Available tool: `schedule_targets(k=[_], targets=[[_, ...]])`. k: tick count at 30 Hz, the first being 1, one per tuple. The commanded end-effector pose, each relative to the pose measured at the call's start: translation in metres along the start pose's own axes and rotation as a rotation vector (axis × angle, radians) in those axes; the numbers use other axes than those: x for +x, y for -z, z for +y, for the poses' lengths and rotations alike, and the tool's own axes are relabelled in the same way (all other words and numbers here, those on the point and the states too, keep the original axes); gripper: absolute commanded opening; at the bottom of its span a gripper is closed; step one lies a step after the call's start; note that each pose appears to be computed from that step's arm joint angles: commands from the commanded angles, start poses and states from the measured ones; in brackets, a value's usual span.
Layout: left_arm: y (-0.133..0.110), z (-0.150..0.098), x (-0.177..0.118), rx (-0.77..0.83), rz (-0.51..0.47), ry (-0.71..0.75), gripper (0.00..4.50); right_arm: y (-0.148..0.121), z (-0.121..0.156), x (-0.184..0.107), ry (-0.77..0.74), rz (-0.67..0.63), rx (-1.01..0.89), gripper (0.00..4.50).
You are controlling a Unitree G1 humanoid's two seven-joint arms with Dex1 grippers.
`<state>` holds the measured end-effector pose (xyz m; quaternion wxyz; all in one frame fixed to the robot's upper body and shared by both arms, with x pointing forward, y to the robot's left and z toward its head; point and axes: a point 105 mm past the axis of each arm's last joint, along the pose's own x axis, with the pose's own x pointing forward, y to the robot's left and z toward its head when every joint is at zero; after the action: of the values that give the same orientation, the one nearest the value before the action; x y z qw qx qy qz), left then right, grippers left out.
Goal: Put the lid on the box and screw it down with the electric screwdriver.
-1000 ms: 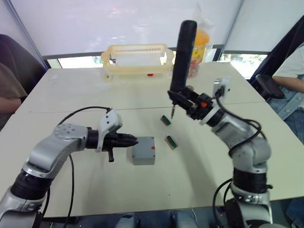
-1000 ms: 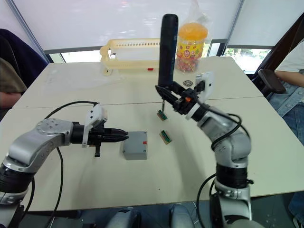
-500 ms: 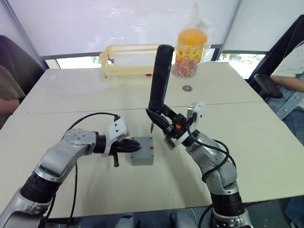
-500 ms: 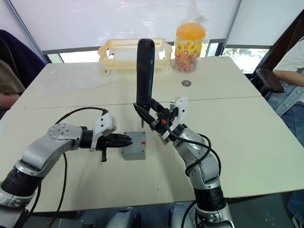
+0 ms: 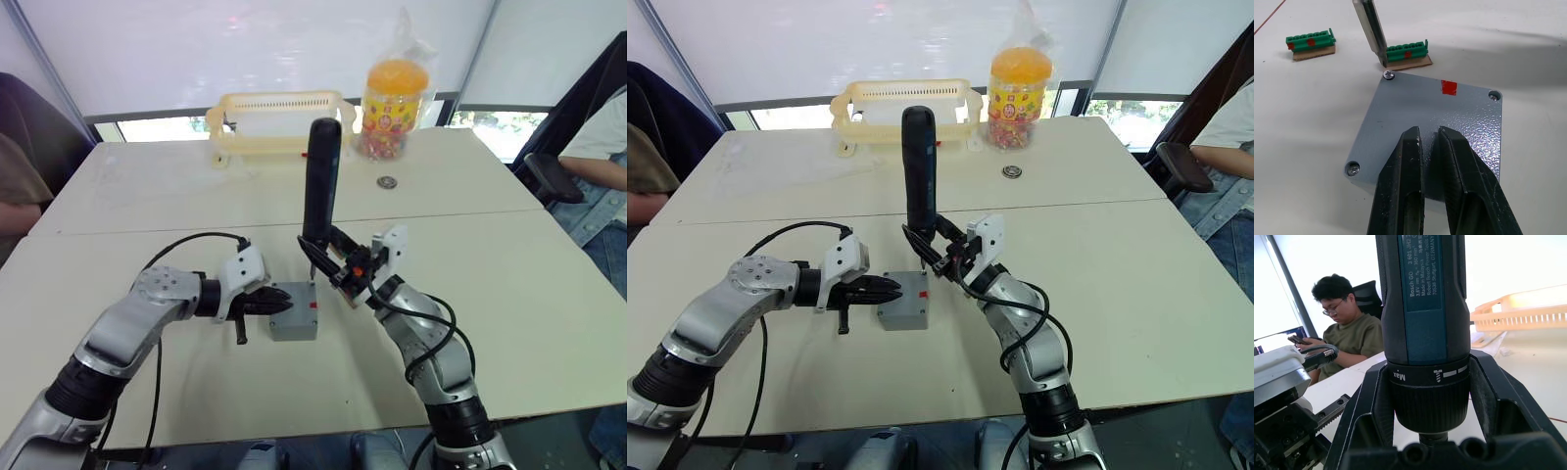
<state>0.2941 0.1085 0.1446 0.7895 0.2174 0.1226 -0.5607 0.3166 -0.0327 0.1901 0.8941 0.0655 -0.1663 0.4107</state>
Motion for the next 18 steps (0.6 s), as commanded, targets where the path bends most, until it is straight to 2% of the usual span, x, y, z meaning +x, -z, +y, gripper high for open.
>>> schedule_targets(k=[1,18], targets=[[0.009,-0.001,-0.001,-0.02,0.029,0.0,0.56,-0.016,0.005,0.003,-0.018,-0.075,-0.029,1.73],[0.01,-0.002,-0.001,-0.024,0.031,-0.007,0.56,-0.005,0.003,0.001,-0.001,-0.051,-0.039,1.73]])
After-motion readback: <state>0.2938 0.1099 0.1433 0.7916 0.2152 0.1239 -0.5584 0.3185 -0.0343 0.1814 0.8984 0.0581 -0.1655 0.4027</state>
